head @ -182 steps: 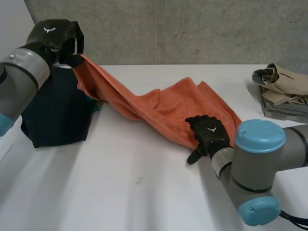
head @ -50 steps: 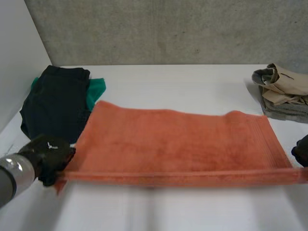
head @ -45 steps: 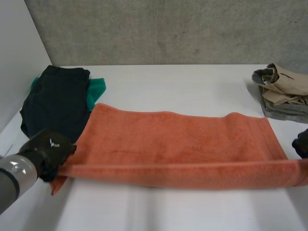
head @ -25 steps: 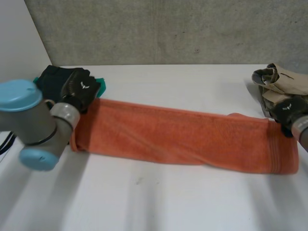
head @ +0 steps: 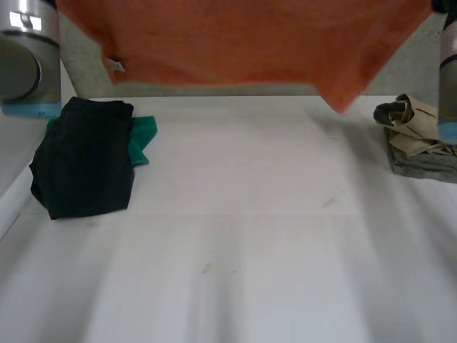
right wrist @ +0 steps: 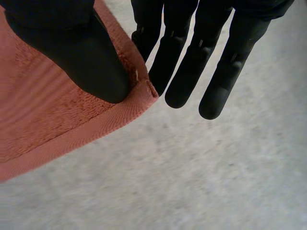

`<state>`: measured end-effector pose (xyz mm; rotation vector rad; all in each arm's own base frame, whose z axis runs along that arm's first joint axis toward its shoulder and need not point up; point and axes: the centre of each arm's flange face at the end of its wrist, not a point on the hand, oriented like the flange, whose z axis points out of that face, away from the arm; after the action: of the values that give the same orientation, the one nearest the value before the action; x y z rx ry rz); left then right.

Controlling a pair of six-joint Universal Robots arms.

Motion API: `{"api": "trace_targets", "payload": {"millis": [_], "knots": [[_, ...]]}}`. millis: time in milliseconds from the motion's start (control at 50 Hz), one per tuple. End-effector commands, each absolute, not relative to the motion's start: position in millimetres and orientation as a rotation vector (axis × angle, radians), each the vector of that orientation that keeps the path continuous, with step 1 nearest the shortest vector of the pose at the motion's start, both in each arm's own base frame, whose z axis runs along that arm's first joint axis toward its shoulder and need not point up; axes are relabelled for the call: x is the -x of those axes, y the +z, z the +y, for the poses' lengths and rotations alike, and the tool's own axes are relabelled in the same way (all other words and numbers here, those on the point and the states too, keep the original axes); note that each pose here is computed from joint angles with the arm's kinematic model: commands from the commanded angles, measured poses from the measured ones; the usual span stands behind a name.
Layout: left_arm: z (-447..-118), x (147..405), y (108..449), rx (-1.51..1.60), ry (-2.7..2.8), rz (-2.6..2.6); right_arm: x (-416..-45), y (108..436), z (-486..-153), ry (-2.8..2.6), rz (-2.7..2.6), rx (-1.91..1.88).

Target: Fold the laundry.

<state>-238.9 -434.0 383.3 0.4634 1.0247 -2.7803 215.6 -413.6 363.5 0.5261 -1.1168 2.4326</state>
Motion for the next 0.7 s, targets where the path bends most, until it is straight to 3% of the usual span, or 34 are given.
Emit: {"api": "trace_targets", "payload": {"millis": [20, 140, 220, 280, 360, 520, 600, 700], "knots": [[-432, 237, 302, -0.588, -2.626, 1.357, -228, 301, -413, 2.325, -1.365, -0.691], [-407, 239, 223, -0.755, -2.473, 1.652, -232, 239, -406, 2.193, -1.608, -0.877], [-383, 236, 189, -0.864, -2.369, 1.787, -229, 194, -394, 2.035, -1.822, -0.988], [-366, 232, 176, -0.914, -2.282, 1.851, -223, 169, -377, 1.878, -1.981, -1.064], [-317, 219, 165, -1.060, -2.029, 1.992, -216, 144, -343, 1.635, -2.192, -1.210], [-213, 188, 166, -1.371, -1.426, 2.260, -156, 178, -272, 1.147, -2.290, -1.428], [-181, 177, 172, -1.463, -1.206, 2.365, -135, 187, -249, 0.996, -2.265, -1.527], [-194, 177, 181, -1.436, -1.292, 2.286, -130, 192, -261, 1.080, -2.209, -1.467]]}}
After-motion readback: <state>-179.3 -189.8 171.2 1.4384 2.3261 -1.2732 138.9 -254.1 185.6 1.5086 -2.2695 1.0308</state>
